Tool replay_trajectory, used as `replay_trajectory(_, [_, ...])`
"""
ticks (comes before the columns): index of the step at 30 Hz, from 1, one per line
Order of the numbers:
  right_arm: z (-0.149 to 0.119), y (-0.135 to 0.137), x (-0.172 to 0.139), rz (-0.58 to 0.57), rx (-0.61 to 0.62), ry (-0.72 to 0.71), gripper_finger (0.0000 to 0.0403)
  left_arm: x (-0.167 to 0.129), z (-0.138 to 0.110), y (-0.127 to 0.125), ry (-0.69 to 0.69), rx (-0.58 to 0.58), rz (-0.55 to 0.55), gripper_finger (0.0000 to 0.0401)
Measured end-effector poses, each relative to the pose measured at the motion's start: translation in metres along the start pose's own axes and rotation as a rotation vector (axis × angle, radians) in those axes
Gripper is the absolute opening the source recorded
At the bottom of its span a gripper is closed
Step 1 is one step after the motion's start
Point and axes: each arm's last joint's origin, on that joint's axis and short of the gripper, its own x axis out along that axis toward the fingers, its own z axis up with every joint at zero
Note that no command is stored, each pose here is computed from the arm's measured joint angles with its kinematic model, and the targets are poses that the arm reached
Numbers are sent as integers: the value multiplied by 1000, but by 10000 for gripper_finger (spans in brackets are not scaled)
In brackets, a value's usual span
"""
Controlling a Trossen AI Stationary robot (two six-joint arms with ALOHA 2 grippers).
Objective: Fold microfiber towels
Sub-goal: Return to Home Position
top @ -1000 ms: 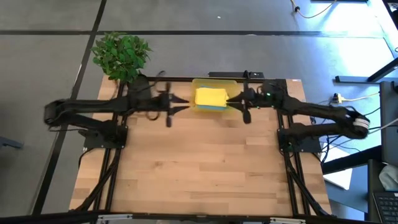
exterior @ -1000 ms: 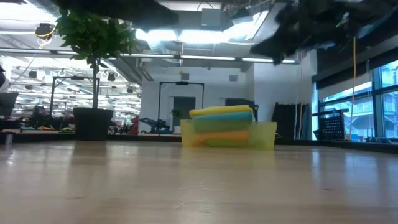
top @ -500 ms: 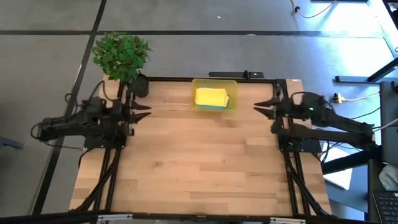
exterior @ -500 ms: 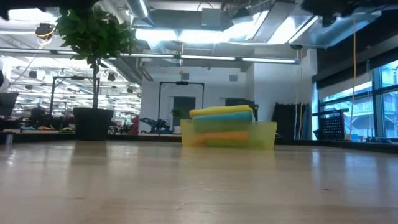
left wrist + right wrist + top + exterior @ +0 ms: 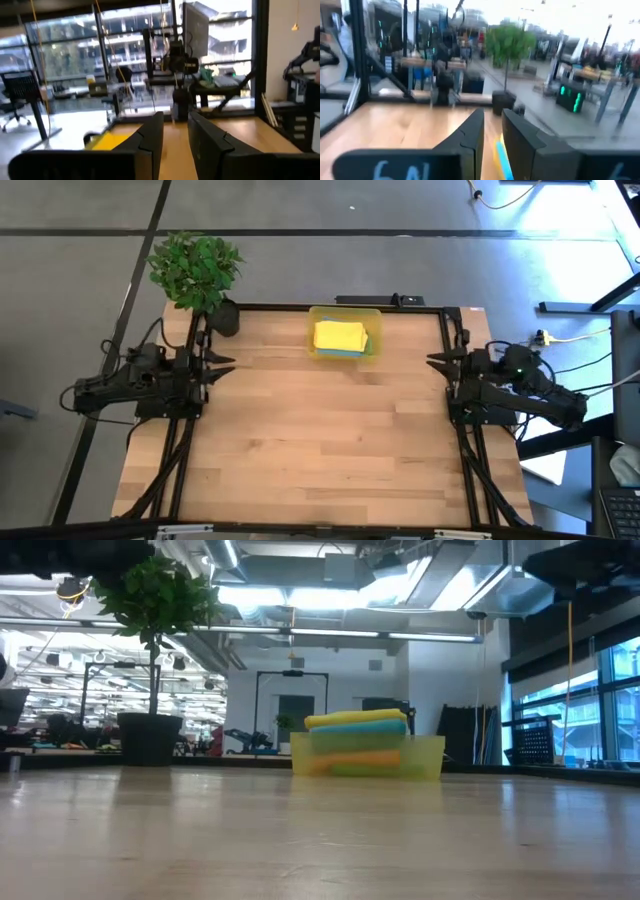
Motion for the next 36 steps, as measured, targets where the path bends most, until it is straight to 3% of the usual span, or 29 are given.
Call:
replay_trajectory(10, [-54, 4, 26, -10, 17, -42, 72, 11, -42, -3, 60, -50, -8, 80])
replay_trajectory(17, [-98, 9, 32, -3, -4, 36, 71, 17, -75, -5, 67, -75, -13, 80])
replay_trajectory(20, [-101, 9, 32, 3, -18, 67, 71, 17, -85, -6, 105, -83, -24, 80])
replay_trajectory(36, [-103, 9, 32, 12, -20, 79, 71, 17, -85, -7, 103, -51, -56, 80])
